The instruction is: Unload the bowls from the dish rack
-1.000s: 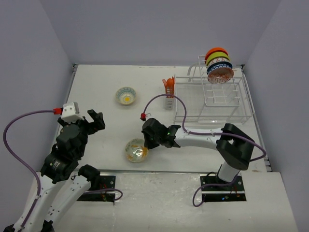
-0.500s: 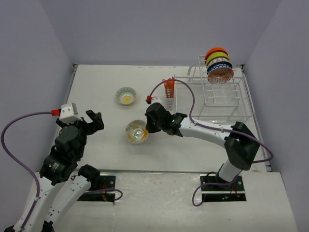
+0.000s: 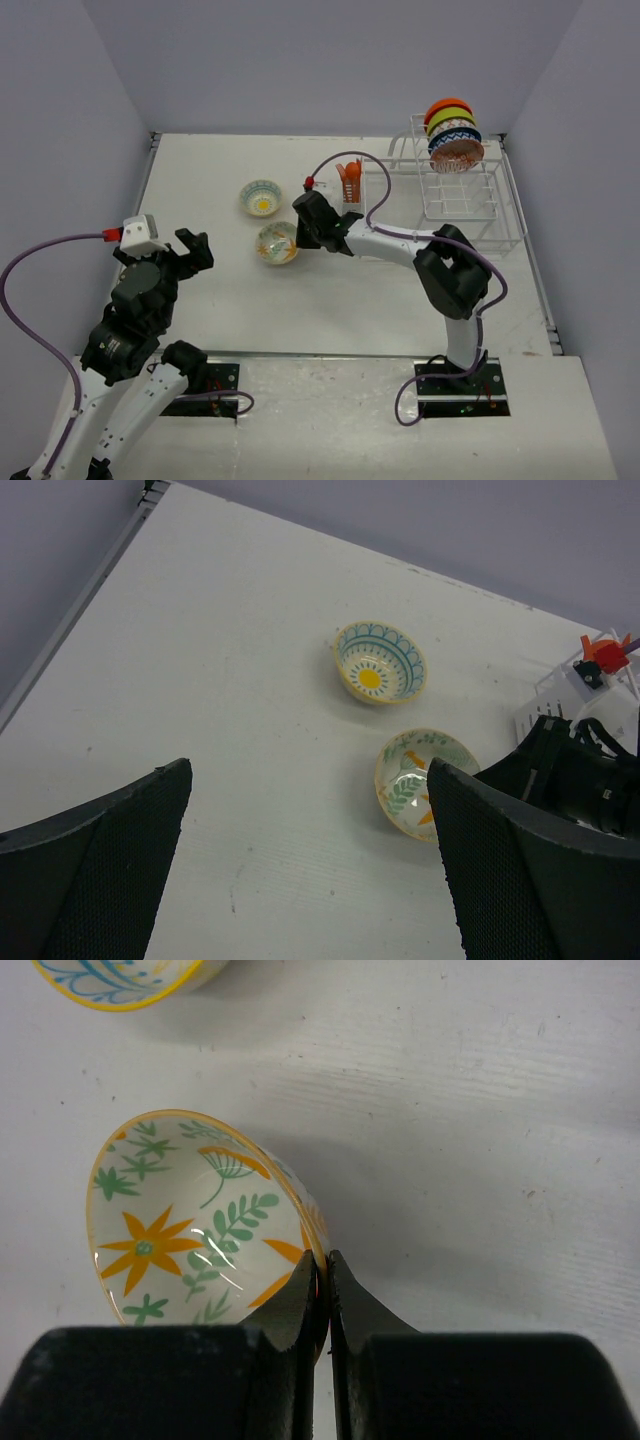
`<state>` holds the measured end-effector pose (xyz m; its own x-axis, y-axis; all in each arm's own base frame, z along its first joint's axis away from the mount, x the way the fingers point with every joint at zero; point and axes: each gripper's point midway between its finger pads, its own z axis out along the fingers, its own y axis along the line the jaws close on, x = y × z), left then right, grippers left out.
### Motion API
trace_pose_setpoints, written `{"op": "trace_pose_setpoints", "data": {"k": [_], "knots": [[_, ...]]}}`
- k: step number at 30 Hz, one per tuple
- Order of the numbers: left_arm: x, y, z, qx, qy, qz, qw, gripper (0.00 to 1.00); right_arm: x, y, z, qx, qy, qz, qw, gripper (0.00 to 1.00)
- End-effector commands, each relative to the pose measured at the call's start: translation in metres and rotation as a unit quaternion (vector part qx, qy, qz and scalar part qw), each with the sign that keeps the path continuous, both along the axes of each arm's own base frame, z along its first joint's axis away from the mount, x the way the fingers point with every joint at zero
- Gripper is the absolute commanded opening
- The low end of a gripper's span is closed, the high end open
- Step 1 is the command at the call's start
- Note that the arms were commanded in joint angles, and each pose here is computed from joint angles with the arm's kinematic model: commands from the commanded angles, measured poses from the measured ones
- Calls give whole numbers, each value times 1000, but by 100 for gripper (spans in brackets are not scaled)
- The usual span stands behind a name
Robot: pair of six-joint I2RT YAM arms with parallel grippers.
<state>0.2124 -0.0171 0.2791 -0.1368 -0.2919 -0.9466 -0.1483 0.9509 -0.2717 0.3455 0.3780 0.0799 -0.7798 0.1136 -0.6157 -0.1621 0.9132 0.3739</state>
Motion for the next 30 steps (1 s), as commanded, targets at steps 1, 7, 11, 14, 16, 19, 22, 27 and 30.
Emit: {"op": "trace_pose_setpoints", "data": {"k": [1,7,11,14,16,19,22,27,30], "knots": [[2,2,8,-11,-18,9,1000,100,21,22,32,65,-32,-24,997,0],[2,1,8,-11,-20,7,1000,100,18,23,29,70,-28,-18,997,0],[1,2,8,-11,-20,7,1000,100,16,25,26,74,-20,-12,997,0],[2,1,8,-11,-19,6,1000,100,16,26,26,78,-17,-10,997,0],[2,1,7,-11,-19,7,1000,100,16,27,24,81,-12,-7,997,0],[2,1,7,-10,-18,6,1000,100,16,28,20,85,-2,-4,996,0],[2,1,6,-10,-17,7,1000,100,10,25,15,86,9,-3,996,0],[2,0,6,-10,-17,5,1000,100,1,23,5,90,22,3,996,0],[2,0,7,-11,-18,5,1000,100,-2,24,4,93,24,9,995,0]]}}
